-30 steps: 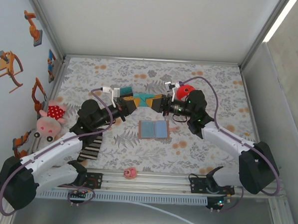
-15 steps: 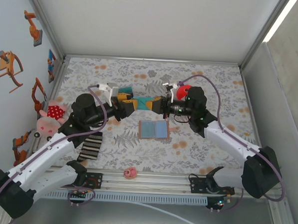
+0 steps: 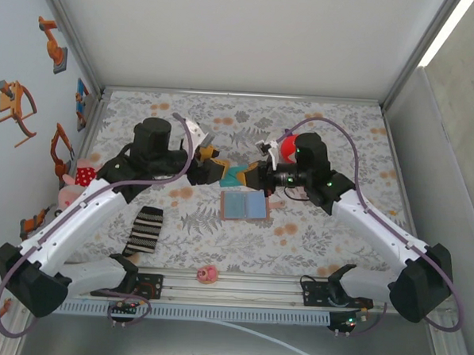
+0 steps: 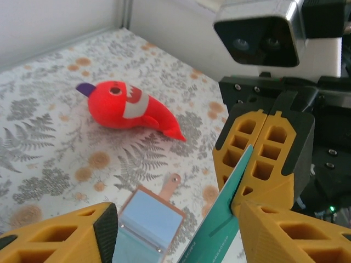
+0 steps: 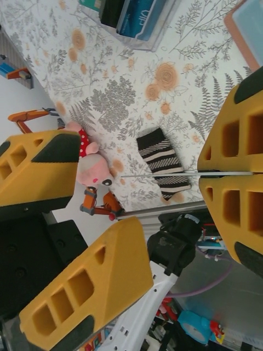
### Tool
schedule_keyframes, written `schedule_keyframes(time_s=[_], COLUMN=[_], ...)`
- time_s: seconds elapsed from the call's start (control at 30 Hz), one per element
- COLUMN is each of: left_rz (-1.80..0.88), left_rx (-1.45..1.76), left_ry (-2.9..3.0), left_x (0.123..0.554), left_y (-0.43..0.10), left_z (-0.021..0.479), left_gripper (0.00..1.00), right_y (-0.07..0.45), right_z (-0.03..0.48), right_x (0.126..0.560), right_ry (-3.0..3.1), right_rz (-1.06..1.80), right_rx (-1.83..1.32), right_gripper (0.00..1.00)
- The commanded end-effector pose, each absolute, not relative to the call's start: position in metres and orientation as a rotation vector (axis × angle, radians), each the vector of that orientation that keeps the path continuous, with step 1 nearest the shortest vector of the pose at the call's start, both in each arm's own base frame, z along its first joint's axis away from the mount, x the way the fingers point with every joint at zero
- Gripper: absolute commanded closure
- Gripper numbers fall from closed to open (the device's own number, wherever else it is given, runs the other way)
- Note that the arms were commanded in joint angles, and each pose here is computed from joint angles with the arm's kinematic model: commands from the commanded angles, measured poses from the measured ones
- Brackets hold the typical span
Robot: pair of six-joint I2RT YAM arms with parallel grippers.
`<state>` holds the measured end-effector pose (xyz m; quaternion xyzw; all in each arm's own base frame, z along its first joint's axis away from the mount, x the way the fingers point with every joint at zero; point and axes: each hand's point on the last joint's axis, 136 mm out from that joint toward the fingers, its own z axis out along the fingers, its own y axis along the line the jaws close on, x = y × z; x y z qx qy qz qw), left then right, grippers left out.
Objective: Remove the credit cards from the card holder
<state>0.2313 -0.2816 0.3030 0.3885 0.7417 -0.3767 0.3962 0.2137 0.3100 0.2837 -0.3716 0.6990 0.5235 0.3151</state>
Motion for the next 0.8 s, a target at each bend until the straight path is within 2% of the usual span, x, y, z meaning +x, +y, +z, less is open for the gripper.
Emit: schedule_keyframes(time_s=[0.0, 0.4, 0.53, 0.63, 0.7, 0.73, 0.77], left_rz=[-1.020, -1.084, -1.104, -1.112, -1.101, -1.085, -1.071], left_rx=[1.140, 1.290, 1.307, 1.317, 1.316, 1.314, 1.312], left_ry=[1.862, 1.899, 1.907, 1.896, 1.893, 1.891, 1.891], left_x=[0.212, 0.207, 0.208, 0.208, 0.210, 0.211, 0.213], left_y=[-0.287, -0.298, -0.302, -0.304, -0.303, -0.303, -0.302], left_z=[0.302, 0.280, 0.276, 0.277, 0.278, 0.277, 0.276], left_gripper=[0.40, 0.51, 0.67, 0.88, 0.97, 1.00, 1.00], right_y=[0.310, 0.311, 0.312, 0.313, 0.313, 0.312, 0.311], right_z=[0.299, 0.300, 0.299, 0.297, 0.295, 0.292, 0.291], right_x=[0.203, 0.199, 0.200, 0.201, 0.203, 0.204, 0.205], right_ry=[1.784, 1.766, 1.767, 1.773, 1.785, 1.798, 1.807], right_rz=[1.381, 1.395, 1.402, 1.402, 1.385, 1.372, 1.356], right_rx=[-1.054, -1.097, -1.101, -1.102, -1.094, -1.087, -1.079], right_gripper=[1.00, 1.00, 1.00, 1.00, 1.00, 1.00, 0.95])
